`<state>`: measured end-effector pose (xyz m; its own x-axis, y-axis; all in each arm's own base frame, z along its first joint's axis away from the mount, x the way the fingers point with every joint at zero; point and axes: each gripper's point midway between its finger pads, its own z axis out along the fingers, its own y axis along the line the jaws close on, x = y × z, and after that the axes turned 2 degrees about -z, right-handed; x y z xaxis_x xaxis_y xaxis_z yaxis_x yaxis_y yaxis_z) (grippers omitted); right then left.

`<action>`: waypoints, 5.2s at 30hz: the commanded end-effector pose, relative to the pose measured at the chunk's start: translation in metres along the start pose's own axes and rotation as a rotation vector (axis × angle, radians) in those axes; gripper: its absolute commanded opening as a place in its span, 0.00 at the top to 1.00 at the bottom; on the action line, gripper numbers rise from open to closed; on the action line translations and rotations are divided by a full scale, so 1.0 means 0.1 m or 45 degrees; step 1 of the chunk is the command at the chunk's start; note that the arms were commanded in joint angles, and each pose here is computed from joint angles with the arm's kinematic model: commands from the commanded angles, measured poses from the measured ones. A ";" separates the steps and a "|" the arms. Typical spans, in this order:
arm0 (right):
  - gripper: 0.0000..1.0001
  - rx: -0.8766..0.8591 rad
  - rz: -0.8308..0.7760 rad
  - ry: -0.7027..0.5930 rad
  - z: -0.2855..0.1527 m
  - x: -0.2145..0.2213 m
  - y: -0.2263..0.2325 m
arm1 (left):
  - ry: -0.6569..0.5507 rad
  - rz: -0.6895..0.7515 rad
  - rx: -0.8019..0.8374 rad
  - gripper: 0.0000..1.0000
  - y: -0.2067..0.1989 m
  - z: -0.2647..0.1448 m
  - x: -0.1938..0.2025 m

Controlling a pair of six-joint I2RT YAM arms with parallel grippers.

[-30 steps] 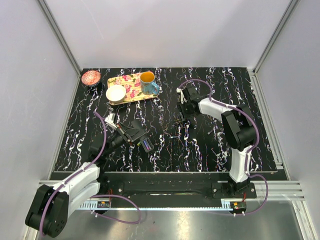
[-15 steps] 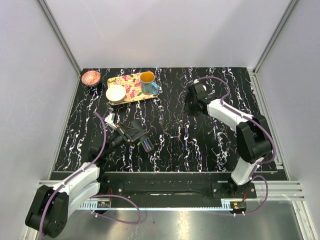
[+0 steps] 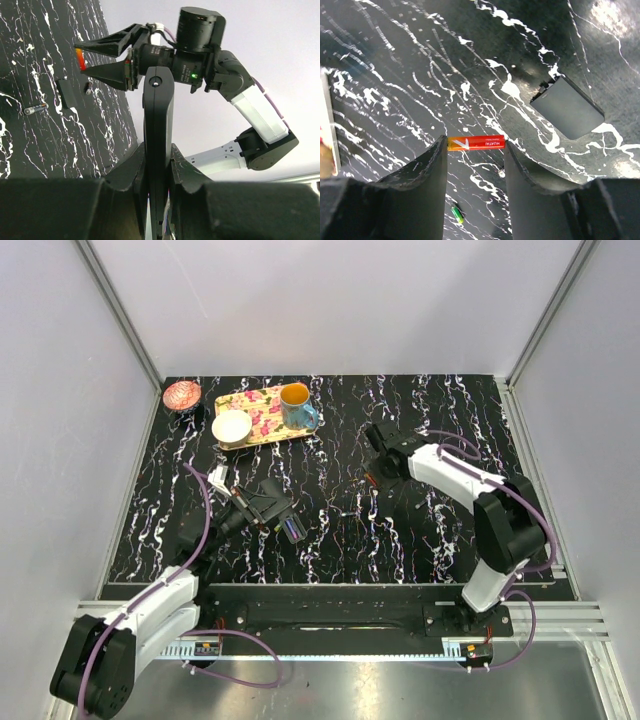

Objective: Load the batteries into the remote control
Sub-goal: Place the battery at the center of the board, then pick up the battery from the center of the board.

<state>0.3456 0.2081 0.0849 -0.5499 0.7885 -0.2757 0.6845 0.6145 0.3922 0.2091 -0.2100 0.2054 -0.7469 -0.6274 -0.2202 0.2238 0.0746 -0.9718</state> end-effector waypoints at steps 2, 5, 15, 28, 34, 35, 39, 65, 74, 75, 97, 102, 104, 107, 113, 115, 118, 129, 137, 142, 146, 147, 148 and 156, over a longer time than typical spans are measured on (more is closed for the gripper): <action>1.00 0.224 0.169 -0.003 0.26 0.13 -0.25 | -0.007 0.037 0.083 1.00 -0.15 0.00 -0.02; 1.00 0.268 0.170 0.039 0.39 0.27 -0.32 | -0.003 0.036 0.080 1.00 -0.14 0.00 -0.01; 0.97 0.292 0.127 0.047 0.54 0.34 -0.34 | 0.003 0.026 0.069 1.00 -0.10 -0.01 0.00; 0.56 0.289 0.036 0.158 0.62 0.52 -0.40 | 0.021 0.028 0.084 1.00 -0.14 -0.02 0.02; 0.39 0.264 0.014 0.146 0.57 0.48 -0.33 | 0.022 0.029 0.087 1.00 -0.14 -0.03 0.03; 0.38 0.266 0.011 0.139 0.56 0.46 -0.33 | 0.018 0.029 0.085 1.00 -0.14 -0.03 0.03; 0.36 0.245 -0.008 0.133 0.51 0.43 -0.27 | 0.019 0.027 0.083 1.00 -0.13 -0.03 0.03; 0.48 -0.155 -1.649 0.008 0.20 0.13 0.01 | 0.003 0.043 0.053 1.00 -0.08 -0.05 0.03; 0.42 -0.226 -1.737 0.052 0.30 0.25 0.02 | 0.018 0.046 0.033 1.00 -0.04 -0.04 0.04; 0.44 -0.226 -1.758 0.061 0.31 0.25 0.02 | 0.019 0.047 0.032 1.00 -0.03 -0.03 0.04; 0.54 -0.184 -1.865 0.191 0.52 0.38 -0.32 | 0.014 0.041 0.002 1.00 0.04 -0.02 0.03; 0.58 -0.160 -1.863 0.199 0.57 0.37 -0.36 | 0.016 0.040 0.001 1.00 0.05 -0.02 0.03; 0.59 -0.142 -1.858 0.203 0.58 0.36 -0.39 | 0.018 0.043 0.003 1.00 0.04 -0.02 0.03; 0.63 -0.134 -1.843 0.211 0.58 0.33 -0.42 | 0.019 0.041 0.000 1.00 0.05 -0.02 0.04; 0.70 -0.148 -1.774 0.236 0.52 0.36 -0.45 | 0.015 0.044 0.000 1.00 0.05 -0.02 0.03; 0.70 -0.159 -1.750 0.235 0.50 0.38 -0.44 | 0.017 0.045 -0.001 1.00 0.05 -0.02 0.04; 0.67 -0.163 -1.728 0.242 0.47 0.39 -0.45 | 0.017 0.044 -0.002 1.00 0.06 -0.02 0.03; 0.65 -0.146 -1.717 0.242 0.45 0.38 -0.48 | 0.017 0.041 -0.011 1.00 0.08 -0.01 0.03; 0.82 -0.113 -1.700 0.245 0.48 0.37 -0.50 | 0.022 0.044 -0.007 1.00 0.07 -0.01 0.03; 1.00 -0.070 -1.647 0.235 0.47 0.34 -0.49 | 0.019 0.050 -0.011 1.00 0.07 0.01 0.01; 1.00 -0.072 -1.574 0.211 0.32 0.30 -0.41 | 0.011 0.055 -0.002 1.00 0.03 0.05 -0.02; 1.00 -0.079 -1.543 0.209 0.22 0.29 -0.39 | 0.007 0.053 -0.003 1.00 0.02 0.07 -0.04; 1.00 -0.096 -1.529 0.195 0.13 0.27 -0.32 | 0.004 0.055 0.003 1.00 0.01 0.08 -0.05; 1.00 -0.214 -1.545 0.306 -1.12 0.53 -0.20 | -0.055 0.096 0.052 1.00 -0.17 0.25 -0.25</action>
<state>0.2877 0.2164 0.0787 -0.8873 -0.3112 -0.3404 -0.3444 0.9379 0.0404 0.2230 -0.2143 0.1815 -0.7600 -0.6192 -0.1975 0.1475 0.1316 -0.9803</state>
